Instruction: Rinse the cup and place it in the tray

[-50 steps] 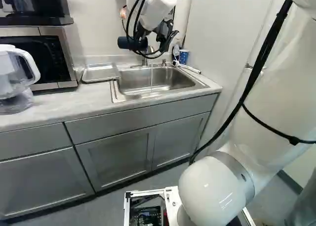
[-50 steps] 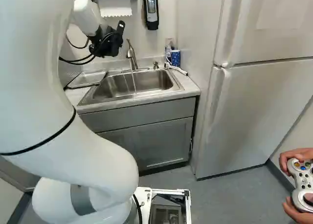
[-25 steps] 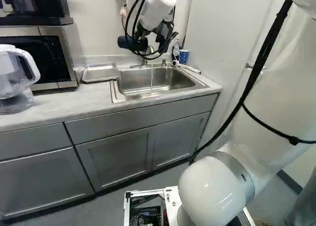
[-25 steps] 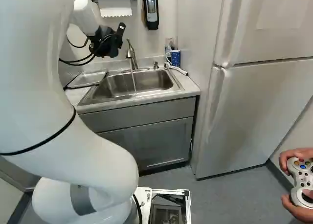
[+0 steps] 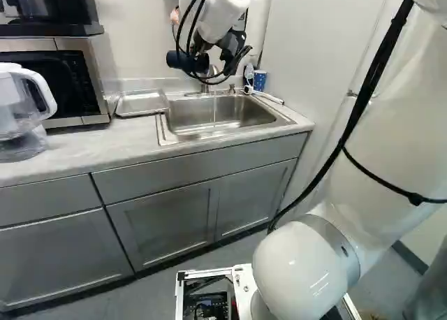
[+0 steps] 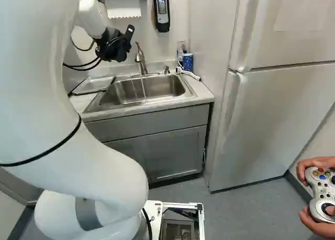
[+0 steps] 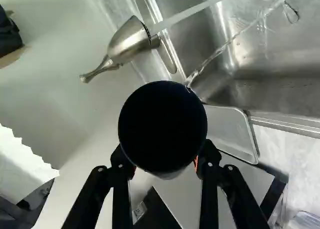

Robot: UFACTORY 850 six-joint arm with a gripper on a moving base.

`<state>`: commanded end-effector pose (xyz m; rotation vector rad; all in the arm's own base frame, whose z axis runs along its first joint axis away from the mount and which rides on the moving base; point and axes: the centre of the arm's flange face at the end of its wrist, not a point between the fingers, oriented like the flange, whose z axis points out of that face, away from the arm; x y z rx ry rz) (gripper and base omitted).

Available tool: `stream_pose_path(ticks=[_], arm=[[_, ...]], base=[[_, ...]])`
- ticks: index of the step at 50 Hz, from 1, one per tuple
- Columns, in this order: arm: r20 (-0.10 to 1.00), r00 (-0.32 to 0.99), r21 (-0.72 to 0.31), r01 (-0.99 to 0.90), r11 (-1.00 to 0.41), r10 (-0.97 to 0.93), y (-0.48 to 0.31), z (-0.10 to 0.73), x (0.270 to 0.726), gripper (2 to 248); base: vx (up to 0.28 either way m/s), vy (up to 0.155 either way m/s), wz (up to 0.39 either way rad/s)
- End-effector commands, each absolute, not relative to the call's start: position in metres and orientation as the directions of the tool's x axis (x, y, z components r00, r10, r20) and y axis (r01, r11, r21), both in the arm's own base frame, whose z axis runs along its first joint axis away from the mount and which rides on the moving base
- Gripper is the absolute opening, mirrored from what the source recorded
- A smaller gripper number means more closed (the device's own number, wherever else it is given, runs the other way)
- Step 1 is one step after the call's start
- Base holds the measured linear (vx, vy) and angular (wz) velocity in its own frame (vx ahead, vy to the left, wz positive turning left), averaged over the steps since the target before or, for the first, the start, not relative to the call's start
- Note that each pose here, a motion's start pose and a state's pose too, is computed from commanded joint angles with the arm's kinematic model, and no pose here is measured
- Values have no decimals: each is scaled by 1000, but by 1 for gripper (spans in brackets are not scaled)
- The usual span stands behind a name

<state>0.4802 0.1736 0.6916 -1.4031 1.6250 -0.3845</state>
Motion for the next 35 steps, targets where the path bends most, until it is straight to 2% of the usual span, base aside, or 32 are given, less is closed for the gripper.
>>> stream_pose_path(ticks=[35], arm=[[-432,78,-734,-610,300,-898,174,692,480,124]], base=[[0,0,0]])
